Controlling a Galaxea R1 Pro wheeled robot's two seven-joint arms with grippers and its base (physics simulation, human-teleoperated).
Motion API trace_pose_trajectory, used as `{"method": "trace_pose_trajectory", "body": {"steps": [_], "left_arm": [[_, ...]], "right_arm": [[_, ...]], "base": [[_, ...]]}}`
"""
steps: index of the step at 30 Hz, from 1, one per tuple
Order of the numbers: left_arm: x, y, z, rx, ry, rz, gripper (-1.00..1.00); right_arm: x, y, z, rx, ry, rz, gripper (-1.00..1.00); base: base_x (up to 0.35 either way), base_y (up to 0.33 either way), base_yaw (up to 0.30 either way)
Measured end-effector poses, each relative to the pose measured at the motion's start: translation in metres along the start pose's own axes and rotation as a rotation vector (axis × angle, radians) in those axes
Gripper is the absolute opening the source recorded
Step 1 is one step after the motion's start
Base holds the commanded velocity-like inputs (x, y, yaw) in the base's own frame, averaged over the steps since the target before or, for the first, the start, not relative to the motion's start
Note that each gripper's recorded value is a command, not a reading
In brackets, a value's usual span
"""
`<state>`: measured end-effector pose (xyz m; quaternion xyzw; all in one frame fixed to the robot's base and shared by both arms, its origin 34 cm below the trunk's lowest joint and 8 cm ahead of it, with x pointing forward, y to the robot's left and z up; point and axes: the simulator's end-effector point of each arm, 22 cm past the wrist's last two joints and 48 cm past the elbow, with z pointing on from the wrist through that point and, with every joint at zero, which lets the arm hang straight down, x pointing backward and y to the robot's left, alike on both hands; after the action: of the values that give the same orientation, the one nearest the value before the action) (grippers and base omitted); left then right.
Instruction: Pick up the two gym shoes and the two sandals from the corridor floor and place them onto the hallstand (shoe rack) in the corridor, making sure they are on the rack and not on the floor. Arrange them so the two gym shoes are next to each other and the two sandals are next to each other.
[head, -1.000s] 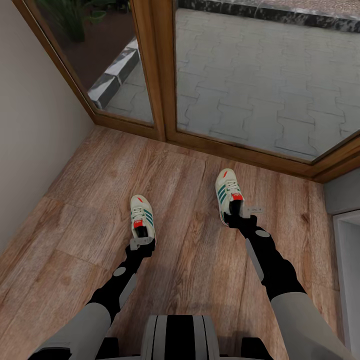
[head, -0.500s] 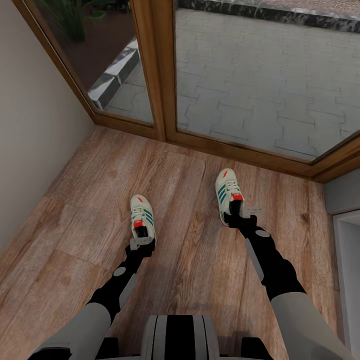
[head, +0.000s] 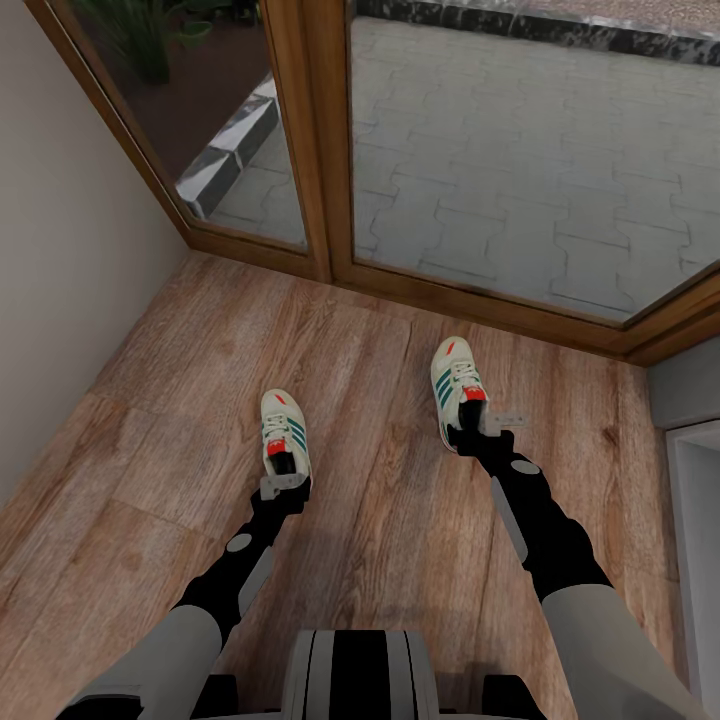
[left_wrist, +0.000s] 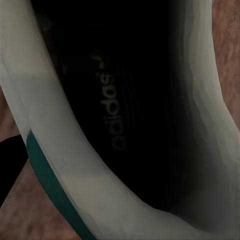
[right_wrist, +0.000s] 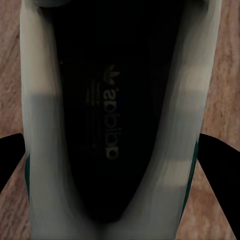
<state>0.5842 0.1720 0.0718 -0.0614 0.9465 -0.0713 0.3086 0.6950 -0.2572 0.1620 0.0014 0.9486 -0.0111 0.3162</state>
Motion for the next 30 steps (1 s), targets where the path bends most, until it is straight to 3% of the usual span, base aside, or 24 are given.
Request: {"method": "trace_pose_trajectory", "body": {"steps": [5, 7, 11, 30], "left_arm": [[-0.013, -0.002, -0.003, 0.003, -0.021, 0.002, -1.00], [-0.038, -0.003, -0.003, 0.006, -0.069, 0.003, -1.00], [-0.055, -0.005, -0.006, 0.008, -0.099, 0.006, -1.00], [-0.107, -0.011, -0.025, 0.015, -0.179, 0.012, -1.00]], "right_arm": [[-0.010, 0.000, -0.005, 0.000, -0.016, 0.000, -1.00], [-0.016, 0.000, -0.008, 0.000, -0.024, 0.001, -1.00], [-0.026, 0.000, -0.013, 0.000, -0.039, 0.001, -1.00], [-0.073, -0.001, -0.040, 0.006, -0.113, -0.003, -1.00]], "base": [[0.000, 0.000, 0.000], [0.000, 0.000, 0.000], [0.000, 0.000, 0.000], [0.000, 0.000, 0.000]]}}
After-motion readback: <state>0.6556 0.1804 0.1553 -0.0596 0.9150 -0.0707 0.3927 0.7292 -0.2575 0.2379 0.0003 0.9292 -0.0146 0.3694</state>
